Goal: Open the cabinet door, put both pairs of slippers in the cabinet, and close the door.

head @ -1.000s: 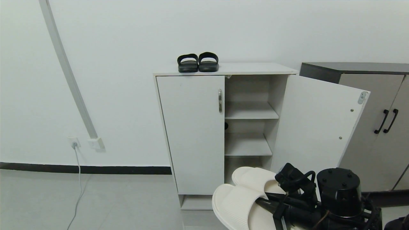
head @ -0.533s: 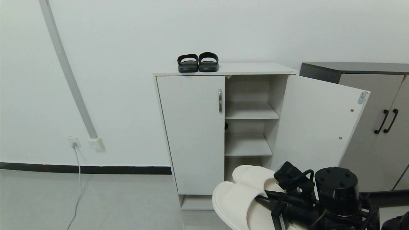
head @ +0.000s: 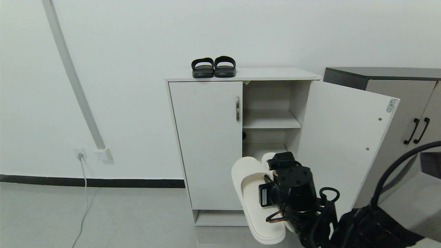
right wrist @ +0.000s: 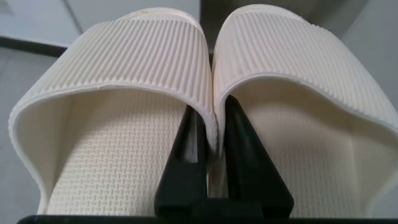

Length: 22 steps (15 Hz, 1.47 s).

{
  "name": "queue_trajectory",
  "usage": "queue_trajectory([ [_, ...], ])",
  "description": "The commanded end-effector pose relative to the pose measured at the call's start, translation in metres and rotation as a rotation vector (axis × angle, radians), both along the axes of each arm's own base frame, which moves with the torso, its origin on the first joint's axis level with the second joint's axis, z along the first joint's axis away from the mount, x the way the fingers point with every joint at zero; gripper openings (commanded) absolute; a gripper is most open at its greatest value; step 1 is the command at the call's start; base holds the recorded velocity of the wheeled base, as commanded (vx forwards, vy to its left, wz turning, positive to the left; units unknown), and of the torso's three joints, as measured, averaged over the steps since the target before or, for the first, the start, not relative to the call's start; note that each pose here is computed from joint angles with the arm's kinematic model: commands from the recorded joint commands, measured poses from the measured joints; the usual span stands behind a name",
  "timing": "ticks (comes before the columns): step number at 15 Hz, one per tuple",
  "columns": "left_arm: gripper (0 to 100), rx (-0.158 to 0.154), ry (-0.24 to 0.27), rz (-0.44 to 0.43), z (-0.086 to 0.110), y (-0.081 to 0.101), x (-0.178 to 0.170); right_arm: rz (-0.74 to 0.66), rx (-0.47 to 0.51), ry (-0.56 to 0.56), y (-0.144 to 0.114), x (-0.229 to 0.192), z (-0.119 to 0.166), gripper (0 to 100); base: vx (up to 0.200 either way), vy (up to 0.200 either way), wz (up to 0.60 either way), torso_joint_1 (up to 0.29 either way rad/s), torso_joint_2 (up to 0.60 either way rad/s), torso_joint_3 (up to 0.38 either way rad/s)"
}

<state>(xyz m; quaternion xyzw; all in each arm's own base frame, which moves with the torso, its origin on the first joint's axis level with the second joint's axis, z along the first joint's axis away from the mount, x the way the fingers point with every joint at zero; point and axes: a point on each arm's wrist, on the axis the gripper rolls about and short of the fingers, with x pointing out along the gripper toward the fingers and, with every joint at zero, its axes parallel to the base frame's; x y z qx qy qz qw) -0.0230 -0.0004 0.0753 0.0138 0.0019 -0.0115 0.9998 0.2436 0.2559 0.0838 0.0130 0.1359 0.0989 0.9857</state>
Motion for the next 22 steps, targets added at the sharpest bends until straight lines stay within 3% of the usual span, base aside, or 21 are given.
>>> queue_trajectory([
  [1, 0, 0.000, 0.002, 0.000, 0.000, 0.000, 0.000, -0.050, -0.019, 0.034, 0.016, 0.016, -0.028, 0, 0.000, -0.200, 0.00, 0.012, 0.00, -0.002],
  [6, 0, 0.000, 0.002, 0.000, 0.000, 0.000, 0.000, -0.108, -0.034, 0.023, 0.016, 0.022, -0.034, 0, 0.000, -0.200, 0.00, 0.007, 0.00, 0.000],
  [18, 0, -0.009, 0.002, 0.002, 0.000, 0.000, 0.000, -0.157, -0.066, 0.041, 0.016, 0.037, -0.058, 0, 0.000, 0.000, 0.00, 0.000, 0.00, 0.000],
  [22, 0, -0.009, 0.002, 0.002, 0.000, 0.000, 0.000, -0.156, -0.061, 0.040, 0.027, 0.048, -0.073, 0, 0.000, 0.000, 0.00, 0.000, 0.00, 0.000],
])
